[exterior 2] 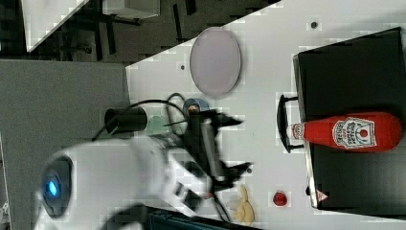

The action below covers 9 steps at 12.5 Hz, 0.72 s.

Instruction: Pick Ketchup from oven and place it on table.

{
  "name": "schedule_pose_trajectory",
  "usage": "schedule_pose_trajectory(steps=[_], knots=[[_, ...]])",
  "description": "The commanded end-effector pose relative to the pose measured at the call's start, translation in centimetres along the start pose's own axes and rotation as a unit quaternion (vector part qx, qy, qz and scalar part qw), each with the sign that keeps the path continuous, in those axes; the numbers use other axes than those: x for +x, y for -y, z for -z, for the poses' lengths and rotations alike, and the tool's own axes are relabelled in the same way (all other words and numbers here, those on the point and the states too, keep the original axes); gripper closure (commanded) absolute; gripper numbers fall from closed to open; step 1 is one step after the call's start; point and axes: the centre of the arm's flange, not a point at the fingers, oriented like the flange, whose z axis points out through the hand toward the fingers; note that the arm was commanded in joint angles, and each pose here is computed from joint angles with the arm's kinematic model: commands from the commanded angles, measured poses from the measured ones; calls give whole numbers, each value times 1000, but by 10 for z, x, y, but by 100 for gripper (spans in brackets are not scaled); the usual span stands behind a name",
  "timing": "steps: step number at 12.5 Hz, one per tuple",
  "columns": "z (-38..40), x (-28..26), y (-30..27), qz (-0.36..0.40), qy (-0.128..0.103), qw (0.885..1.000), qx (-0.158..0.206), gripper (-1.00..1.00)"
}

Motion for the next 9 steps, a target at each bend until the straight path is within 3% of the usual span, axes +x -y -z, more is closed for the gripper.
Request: schedule_pose_trajectory(steps=[1, 4, 9], knots=[[-18, 53, 2, -55, -49, 997, 22, -100], [-43, 80, -10, -80, -56, 995, -6, -100], [-57, 111, -8, -79, -82, 993, -6, -100]])
